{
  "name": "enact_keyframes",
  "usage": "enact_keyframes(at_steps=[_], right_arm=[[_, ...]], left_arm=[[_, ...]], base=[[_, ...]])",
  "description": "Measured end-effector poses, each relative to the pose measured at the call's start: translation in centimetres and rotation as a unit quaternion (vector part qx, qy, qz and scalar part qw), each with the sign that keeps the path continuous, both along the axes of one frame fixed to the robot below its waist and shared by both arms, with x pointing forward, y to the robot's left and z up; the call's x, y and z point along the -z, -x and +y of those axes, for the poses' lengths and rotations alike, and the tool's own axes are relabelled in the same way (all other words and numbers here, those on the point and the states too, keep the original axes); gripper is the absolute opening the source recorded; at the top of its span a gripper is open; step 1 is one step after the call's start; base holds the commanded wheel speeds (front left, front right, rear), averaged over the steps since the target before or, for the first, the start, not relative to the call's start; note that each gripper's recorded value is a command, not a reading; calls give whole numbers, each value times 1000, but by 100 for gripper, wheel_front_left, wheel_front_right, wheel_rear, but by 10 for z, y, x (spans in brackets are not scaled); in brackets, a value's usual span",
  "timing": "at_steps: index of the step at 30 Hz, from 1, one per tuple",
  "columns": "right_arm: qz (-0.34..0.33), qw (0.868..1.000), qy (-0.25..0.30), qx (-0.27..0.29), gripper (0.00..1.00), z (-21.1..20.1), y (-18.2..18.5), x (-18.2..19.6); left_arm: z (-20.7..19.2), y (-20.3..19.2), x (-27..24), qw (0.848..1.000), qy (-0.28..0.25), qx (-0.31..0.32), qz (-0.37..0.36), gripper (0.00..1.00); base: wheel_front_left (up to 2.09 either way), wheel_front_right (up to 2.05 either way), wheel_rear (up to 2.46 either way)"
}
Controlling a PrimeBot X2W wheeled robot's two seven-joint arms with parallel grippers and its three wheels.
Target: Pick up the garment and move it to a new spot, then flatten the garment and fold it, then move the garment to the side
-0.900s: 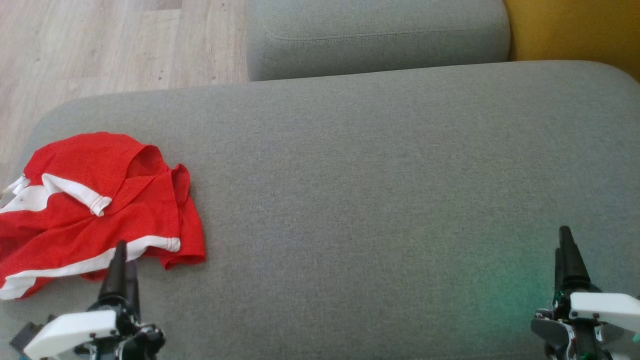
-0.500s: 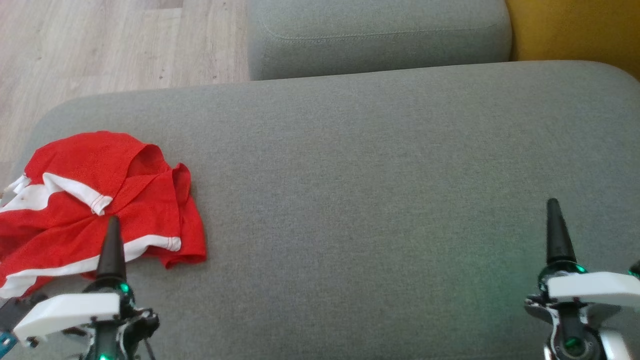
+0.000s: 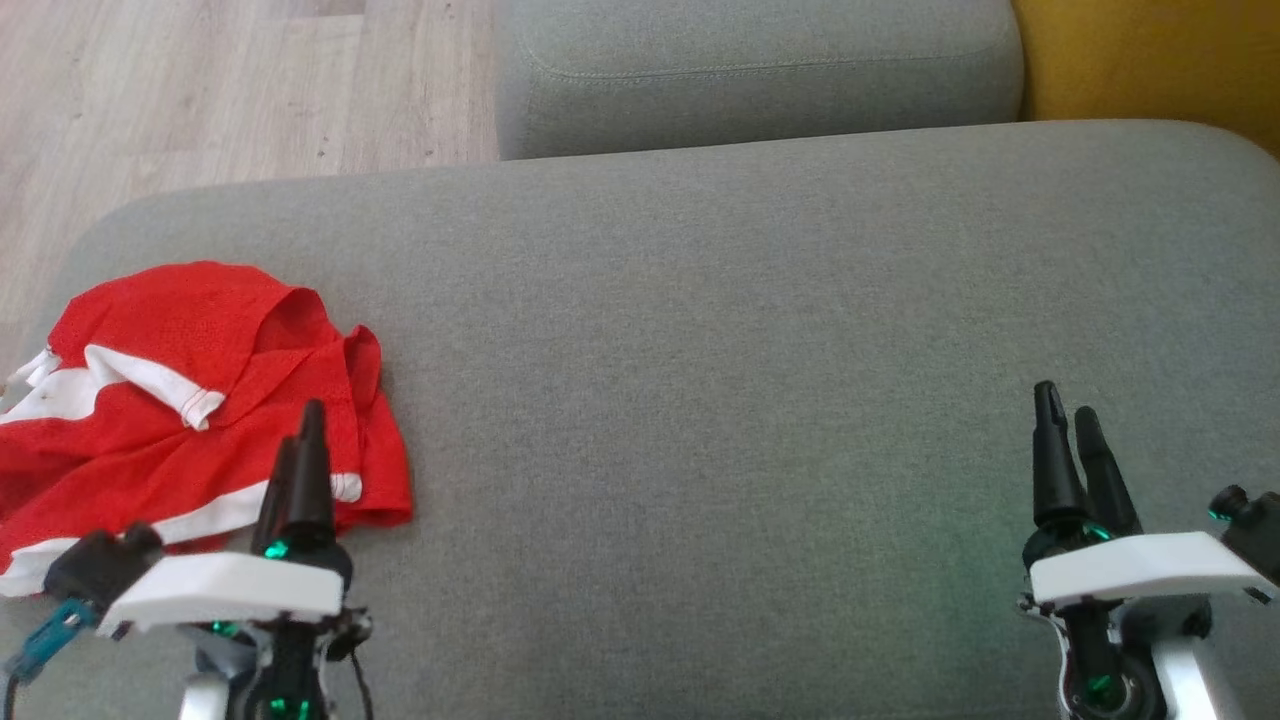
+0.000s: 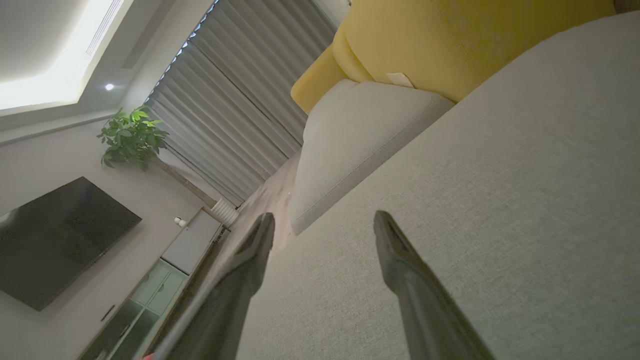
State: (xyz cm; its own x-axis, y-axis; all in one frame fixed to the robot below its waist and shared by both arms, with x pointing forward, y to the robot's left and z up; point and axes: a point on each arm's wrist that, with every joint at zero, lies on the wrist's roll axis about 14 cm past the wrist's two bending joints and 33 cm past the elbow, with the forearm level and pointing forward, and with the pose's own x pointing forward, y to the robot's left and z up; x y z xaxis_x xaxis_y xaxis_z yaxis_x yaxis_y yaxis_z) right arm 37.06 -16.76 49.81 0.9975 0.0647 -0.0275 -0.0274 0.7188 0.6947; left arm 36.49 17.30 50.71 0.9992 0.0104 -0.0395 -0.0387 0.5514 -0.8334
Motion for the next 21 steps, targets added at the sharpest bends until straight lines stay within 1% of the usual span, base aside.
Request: enact_keyframes(at_steps=[5, 10, 11, 17, 21], right_arm=[[-8, 999, 41, -10, 100, 5, 0, -3], [-23, 997, 77, -13, 100, 8, 0, -9], [-29, 995, 93, -15, 100, 9, 0, -11], [-44, 989, 142, -21, 100, 13, 0, -16], [-51, 984, 170, -29, 100, 19, 1, -18]], left_arm=[[-11, 0, -3, 998, -61, 13, -3, 100], [-21, 0, -4, 991, -134, 28, -1, 100], [-24, 1, -3, 988, -152, 28, 5, 100], [-28, 4, 1, 976, -214, 35, 13, 100], [-32, 7, 3, 964, -263, 43, 13, 100]], base=[[0, 0, 0], [0, 0, 0], [0, 0, 0], [0, 0, 0], [0, 0, 0]])
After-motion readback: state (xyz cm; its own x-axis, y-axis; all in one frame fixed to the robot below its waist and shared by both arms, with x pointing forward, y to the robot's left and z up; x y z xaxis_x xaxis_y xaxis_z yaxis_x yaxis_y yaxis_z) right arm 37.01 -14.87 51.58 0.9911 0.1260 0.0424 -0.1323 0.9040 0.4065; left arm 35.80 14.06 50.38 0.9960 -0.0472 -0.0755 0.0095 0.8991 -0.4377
